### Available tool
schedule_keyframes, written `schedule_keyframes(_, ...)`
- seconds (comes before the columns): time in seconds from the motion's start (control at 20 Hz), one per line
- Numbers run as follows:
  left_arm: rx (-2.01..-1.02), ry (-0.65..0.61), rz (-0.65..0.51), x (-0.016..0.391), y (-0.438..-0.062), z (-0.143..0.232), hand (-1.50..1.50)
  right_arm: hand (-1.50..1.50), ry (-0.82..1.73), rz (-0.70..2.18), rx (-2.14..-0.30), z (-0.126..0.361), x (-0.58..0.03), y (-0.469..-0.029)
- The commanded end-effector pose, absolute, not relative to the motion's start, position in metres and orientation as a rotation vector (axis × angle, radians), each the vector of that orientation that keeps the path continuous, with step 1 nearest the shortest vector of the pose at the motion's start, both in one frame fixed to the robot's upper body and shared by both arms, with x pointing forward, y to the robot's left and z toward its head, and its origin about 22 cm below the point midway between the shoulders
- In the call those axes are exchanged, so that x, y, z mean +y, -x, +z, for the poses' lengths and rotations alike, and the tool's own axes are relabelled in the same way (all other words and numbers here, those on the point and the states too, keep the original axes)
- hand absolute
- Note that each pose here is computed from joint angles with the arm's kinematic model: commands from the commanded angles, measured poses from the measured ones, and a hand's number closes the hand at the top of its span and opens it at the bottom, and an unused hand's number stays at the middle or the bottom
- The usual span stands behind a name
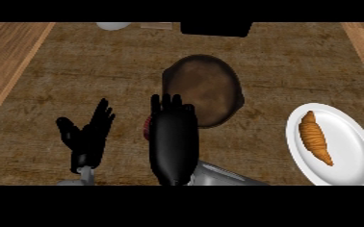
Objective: Pick the cupcake from the plate and place it in the pan
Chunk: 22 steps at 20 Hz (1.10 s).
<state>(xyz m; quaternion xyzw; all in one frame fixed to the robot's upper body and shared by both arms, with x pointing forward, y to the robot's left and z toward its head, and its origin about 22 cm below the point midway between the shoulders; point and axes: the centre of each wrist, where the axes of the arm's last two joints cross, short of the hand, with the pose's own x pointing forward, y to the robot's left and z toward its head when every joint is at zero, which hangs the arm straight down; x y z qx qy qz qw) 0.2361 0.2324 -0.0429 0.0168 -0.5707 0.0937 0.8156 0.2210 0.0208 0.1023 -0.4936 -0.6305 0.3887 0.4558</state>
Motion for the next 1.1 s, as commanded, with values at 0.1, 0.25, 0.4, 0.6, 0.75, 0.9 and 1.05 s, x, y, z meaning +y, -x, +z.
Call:
schedule_keyframes(0.1,-1.235,-0.035,0.203,0.23,-0.242,-0.04,0.0,1.5,1.212,0.625,-1.448,0.134,0.028,-0.235)
schedule_keyframes(0.25,-1.232,-0.053,0.21,0.227,-0.237,-0.044,0.0,1.5,1.207,0.611,-1.432,0.125,0.027,-0.245)
schedule_keyframes(0.4,-1.231,-0.062,0.217,0.243,-0.232,-0.048,0.0,1.5,1.234,0.573,-1.43,0.126,0.022,-0.262)
schedule_keyframes(0.6,-1.238,-0.067,0.25,0.254,-0.229,-0.045,0.0,1.5,1.332,0.549,-1.404,0.105,0.009,-0.302)
schedule_keyframes(0.75,-1.235,-0.058,0.239,0.236,-0.23,-0.047,0.0,1.5,1.359,0.541,-1.388,0.098,0.0,-0.321)
schedule_keyframes(0.9,-1.248,-0.042,0.235,0.229,-0.226,-0.047,0.0,1.5,1.389,0.552,-1.358,0.073,-0.024,-0.346)
schedule_keyframes(1.05,-1.252,-0.03,0.249,0.24,-0.233,-0.038,0.0,1.5,1.312,0.438,-1.41,0.075,-0.047,-0.367)
